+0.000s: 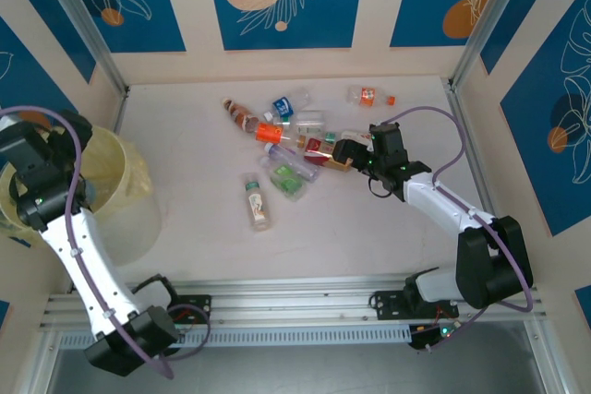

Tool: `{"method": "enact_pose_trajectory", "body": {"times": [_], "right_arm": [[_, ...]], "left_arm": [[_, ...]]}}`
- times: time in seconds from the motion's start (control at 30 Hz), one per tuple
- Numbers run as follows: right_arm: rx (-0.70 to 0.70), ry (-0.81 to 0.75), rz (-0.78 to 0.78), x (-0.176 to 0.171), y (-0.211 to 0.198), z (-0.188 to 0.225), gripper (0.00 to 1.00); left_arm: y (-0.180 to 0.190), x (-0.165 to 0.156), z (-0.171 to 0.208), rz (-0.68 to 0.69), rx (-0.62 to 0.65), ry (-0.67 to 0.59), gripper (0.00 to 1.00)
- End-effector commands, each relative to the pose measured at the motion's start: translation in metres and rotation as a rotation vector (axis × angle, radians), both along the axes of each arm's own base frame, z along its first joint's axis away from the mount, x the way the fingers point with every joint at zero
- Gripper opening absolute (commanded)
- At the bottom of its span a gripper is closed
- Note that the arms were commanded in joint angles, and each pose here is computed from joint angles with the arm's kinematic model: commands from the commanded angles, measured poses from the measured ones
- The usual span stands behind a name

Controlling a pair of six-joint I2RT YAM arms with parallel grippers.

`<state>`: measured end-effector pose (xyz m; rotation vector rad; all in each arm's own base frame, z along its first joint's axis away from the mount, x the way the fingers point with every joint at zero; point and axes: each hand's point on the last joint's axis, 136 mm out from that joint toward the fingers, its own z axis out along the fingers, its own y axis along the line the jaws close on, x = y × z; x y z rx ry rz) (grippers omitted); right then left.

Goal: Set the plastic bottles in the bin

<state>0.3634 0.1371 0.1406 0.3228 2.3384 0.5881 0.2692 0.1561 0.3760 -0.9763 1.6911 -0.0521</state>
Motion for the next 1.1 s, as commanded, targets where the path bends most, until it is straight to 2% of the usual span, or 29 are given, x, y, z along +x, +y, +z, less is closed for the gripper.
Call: {"method": "enact_pose_trajectory", "body": {"times": [0.0,0.27,0.47,0.53,0.73,0.9,1.07], "right_arm": [[0.036,-0.029,0.013,0.0,0.004,0.005,0.99],[0.062,-0.097,0.072,-0.004,0.012,0.015,0.99],[0.055,-0.157,0.055,-0.006,0.007,0.025,0.99],[0.051,-0.155,0.05,-0.007,0.005,0.024,0.99],[0.041,-0.143,0.023,-0.009,0.0,0.022,0.99],[0.024,-0.128,-0.002,-0.01,-0.006,0.017,0.99],[0.02,-0.114,-0.011,-0.012,-0.008,0.011,0.99]], "left_arm": [[-0.026,0.008,0.026,-0.087,0.112,0.019,1.0],[-0.112,0.041,0.058,-0.317,0.297,0.05,1.0],[-0.195,0.067,0.047,-0.481,0.48,0.126,1.0],[-0.218,0.076,0.034,-0.533,0.495,0.151,1.0],[-0.286,0.094,-0.033,-0.707,0.436,0.24,1.0],[-0.316,0.094,-0.092,-0.769,0.399,0.341,1.0],[-0.329,0.085,-0.147,-0.822,0.296,0.432,1.0]]}}
